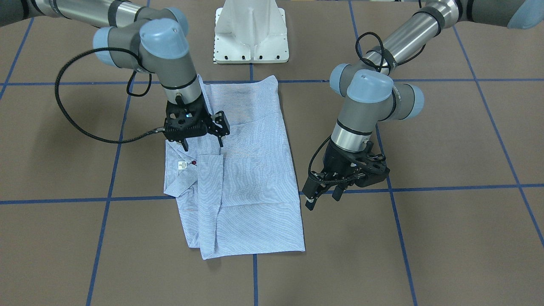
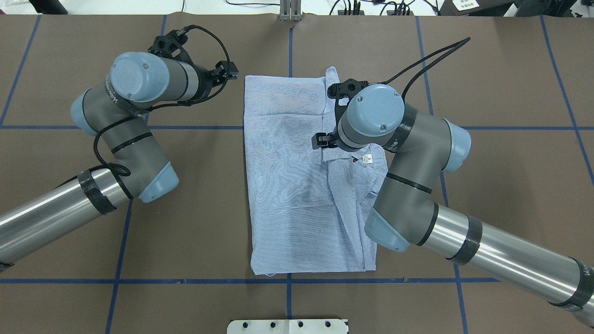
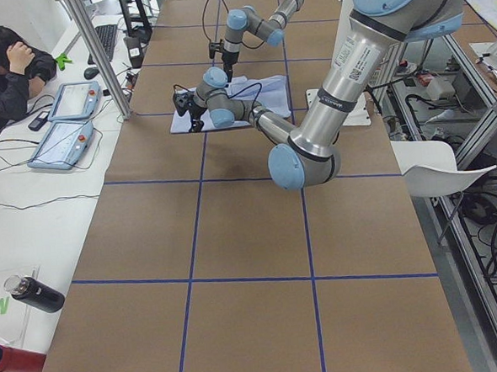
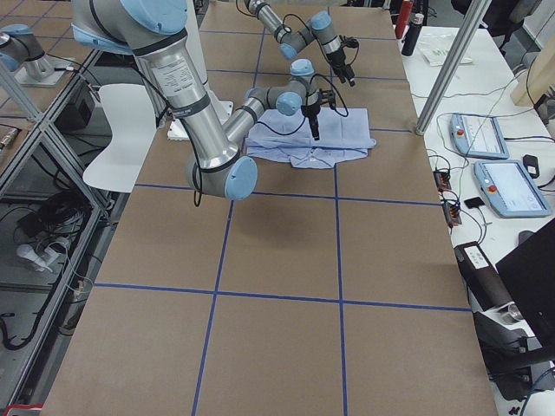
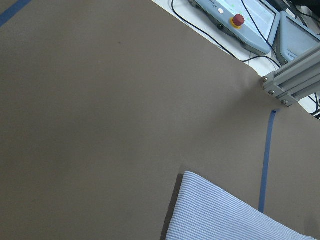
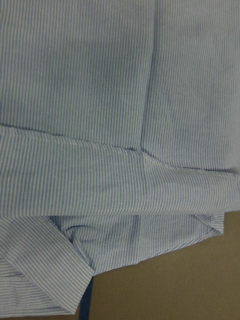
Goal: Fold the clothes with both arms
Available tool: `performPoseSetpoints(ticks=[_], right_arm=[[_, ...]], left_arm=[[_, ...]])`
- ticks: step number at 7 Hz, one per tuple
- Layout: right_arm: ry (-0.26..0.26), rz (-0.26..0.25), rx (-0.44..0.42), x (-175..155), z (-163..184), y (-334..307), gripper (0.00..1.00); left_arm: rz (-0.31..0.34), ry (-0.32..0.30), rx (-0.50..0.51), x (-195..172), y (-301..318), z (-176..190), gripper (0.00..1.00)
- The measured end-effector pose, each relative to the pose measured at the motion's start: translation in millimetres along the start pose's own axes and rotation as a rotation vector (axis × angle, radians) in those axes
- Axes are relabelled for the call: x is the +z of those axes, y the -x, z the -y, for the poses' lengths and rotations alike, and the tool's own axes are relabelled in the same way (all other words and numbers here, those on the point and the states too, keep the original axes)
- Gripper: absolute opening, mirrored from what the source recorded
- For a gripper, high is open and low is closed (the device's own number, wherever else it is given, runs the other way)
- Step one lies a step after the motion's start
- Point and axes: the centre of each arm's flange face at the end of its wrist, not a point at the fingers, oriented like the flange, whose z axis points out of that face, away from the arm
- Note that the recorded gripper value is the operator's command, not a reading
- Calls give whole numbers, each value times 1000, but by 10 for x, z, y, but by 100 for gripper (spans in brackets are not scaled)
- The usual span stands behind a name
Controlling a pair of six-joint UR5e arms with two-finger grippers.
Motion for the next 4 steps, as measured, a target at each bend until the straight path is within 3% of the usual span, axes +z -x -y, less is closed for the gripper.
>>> performPoseSetpoints(ticks=[4], right_arm=[[32,-27,-94,248,-47,182,100]], left_arm=[[11,1,-1,28,175,12,100]])
